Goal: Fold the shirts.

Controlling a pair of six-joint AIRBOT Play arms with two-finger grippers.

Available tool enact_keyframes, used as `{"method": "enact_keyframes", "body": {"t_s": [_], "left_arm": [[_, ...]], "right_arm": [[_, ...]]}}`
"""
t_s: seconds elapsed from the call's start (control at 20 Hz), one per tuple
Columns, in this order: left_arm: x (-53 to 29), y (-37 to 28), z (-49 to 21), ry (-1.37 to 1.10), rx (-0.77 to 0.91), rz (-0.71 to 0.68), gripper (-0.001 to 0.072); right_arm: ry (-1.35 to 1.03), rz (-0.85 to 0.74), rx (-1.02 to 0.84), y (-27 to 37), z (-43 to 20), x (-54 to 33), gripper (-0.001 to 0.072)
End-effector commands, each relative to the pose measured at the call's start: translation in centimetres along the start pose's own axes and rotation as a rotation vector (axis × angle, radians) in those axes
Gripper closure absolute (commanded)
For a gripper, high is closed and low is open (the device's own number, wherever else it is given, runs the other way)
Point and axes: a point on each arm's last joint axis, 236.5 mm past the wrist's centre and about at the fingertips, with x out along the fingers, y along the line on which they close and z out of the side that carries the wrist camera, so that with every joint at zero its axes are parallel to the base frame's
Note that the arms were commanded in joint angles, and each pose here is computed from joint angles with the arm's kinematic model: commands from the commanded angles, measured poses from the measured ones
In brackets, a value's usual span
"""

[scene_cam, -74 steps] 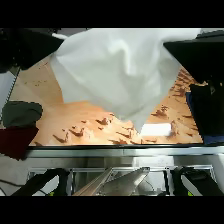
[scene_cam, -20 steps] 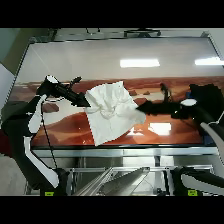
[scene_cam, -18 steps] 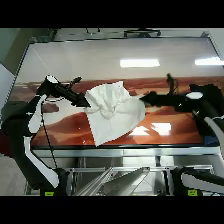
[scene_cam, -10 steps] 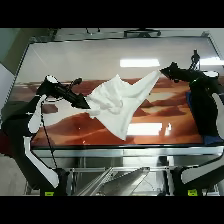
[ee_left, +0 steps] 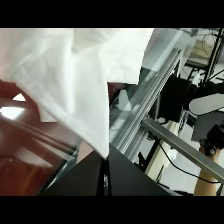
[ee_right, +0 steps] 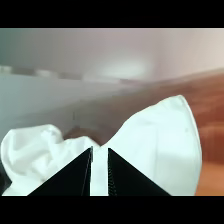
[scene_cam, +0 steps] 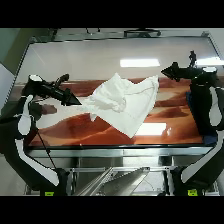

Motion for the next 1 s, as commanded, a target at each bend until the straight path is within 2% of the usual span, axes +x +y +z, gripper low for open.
{"method": "enact_keyframes", "body": {"t_s": [0.0,0.25,0.4,0.45,0.5,0.55,0.6,0.75,0.95], "left_arm": [[-3.4,1.8,0.5,-0.109,-0.038,0.012,0.0709],[-7.0,3.9,0.1,-0.201,-0.09,0.008,0.0709],[-8.4,4.7,-0.2,-0.235,-0.102,0.007,0.0709],[-8.8,5.0,-0.3,-0.244,-0.105,0.007,0.0709],[-9.0,5.1,-0.4,-0.249,-0.108,0.005,0.0709],[-9.1,5.1,-0.4,-0.252,-0.109,0.006,0.0709],[-9.1,5.1,-0.4,-0.252,-0.11,0.005,0.0708],[-9.1,5.1,-0.4,-0.251,-0.099,0.006,0.0709],[-9.1,5.0,-0.6,-0.246,-0.094,0.003,0.0708]], "right_arm": [[0.156,0.057,-0.052,3.6,-2.8,-4.3,0.055],[0.328,-0.155,0.036,2.8,-10.7,-8.5,0.0551],[0.38,-0.176,0.153,2.7,-18.7,-9.7,0.055],[0.37,-0.195,0.189,2.3,-21.7,-9.8,0.0525],[0.362,-0.216,0.216,1.9,-24.6,-9.7,0.0346],[0.359,-0.232,0.238,1.5,-27.7,-9.4,0.0233],[0.359,-0.24,0.258,1.3,-30.3,-8.8,0.0214],[0.391,-0.241,0.284,1.5,-36.3,-5.8,0.0215],[0.391,-0.247,0.245,3.0,-39.5,-0.8,0.0216]]}}
